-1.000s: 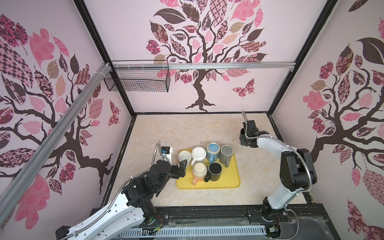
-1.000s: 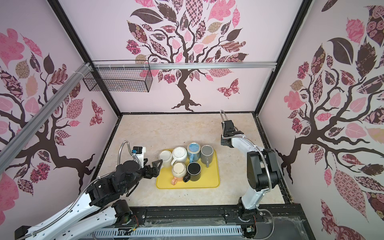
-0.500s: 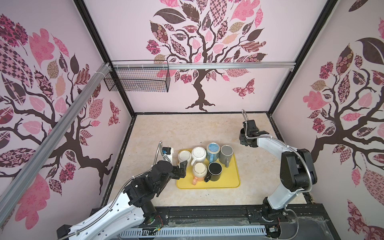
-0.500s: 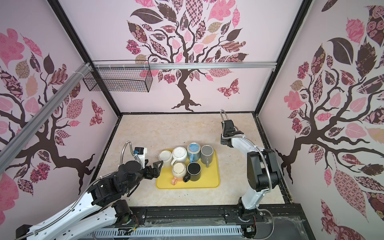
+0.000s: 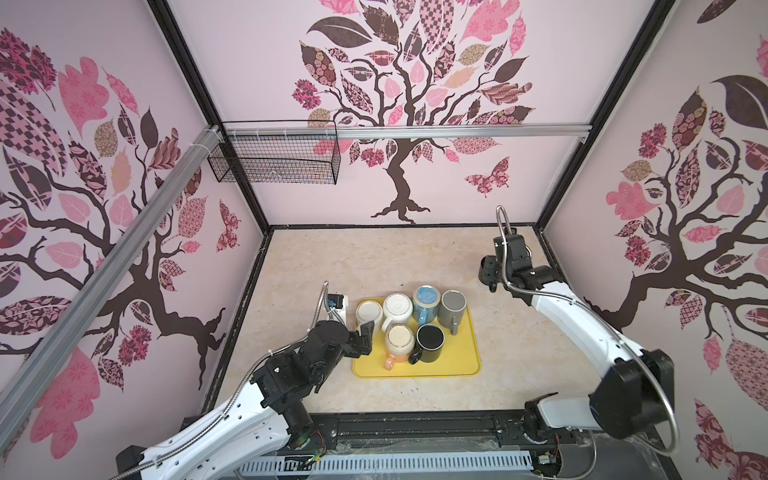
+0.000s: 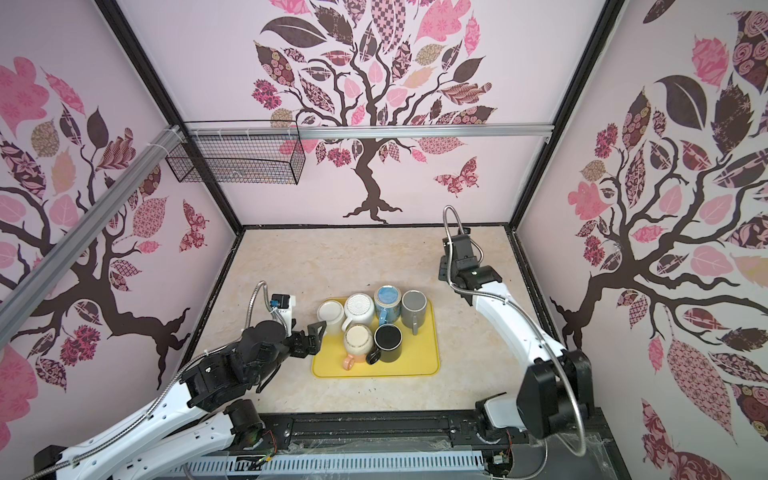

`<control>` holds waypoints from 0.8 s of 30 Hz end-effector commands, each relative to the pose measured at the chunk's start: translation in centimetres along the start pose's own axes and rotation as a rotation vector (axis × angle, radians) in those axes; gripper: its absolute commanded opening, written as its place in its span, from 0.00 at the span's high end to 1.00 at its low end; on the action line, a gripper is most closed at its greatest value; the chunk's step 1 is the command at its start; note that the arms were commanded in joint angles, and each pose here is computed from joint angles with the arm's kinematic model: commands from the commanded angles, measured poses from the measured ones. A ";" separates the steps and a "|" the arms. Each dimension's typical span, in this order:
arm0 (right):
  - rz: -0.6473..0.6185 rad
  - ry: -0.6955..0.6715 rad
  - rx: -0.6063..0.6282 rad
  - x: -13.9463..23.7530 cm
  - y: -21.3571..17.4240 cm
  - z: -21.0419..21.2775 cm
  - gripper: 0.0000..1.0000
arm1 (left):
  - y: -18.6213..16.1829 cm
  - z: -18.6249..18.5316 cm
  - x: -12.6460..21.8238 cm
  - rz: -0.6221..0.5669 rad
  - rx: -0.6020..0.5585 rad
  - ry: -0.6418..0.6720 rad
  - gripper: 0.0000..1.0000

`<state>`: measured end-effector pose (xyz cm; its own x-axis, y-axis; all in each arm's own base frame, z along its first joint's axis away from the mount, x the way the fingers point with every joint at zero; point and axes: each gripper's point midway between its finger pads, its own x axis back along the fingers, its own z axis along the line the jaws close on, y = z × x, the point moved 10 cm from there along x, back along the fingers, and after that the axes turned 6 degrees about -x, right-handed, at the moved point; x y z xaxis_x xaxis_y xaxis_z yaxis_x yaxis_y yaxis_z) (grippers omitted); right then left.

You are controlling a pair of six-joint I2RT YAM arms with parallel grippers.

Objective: Turn the mug right side up

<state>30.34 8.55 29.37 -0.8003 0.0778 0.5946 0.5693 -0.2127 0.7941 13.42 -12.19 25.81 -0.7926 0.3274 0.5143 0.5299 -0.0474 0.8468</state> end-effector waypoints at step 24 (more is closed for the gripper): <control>0.223 0.657 0.083 8.1 -11.8 7.8 0.46 | -1.3 0.5 -5.2 0.144 -0.027 0.006 0.30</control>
<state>18.72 19.55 24.51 -0.5678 -0.5546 0.6083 0.7506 -0.0454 0.6592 16.57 -13.17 22.72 -0.7153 0.2781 0.6410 0.6343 -0.1263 0.7627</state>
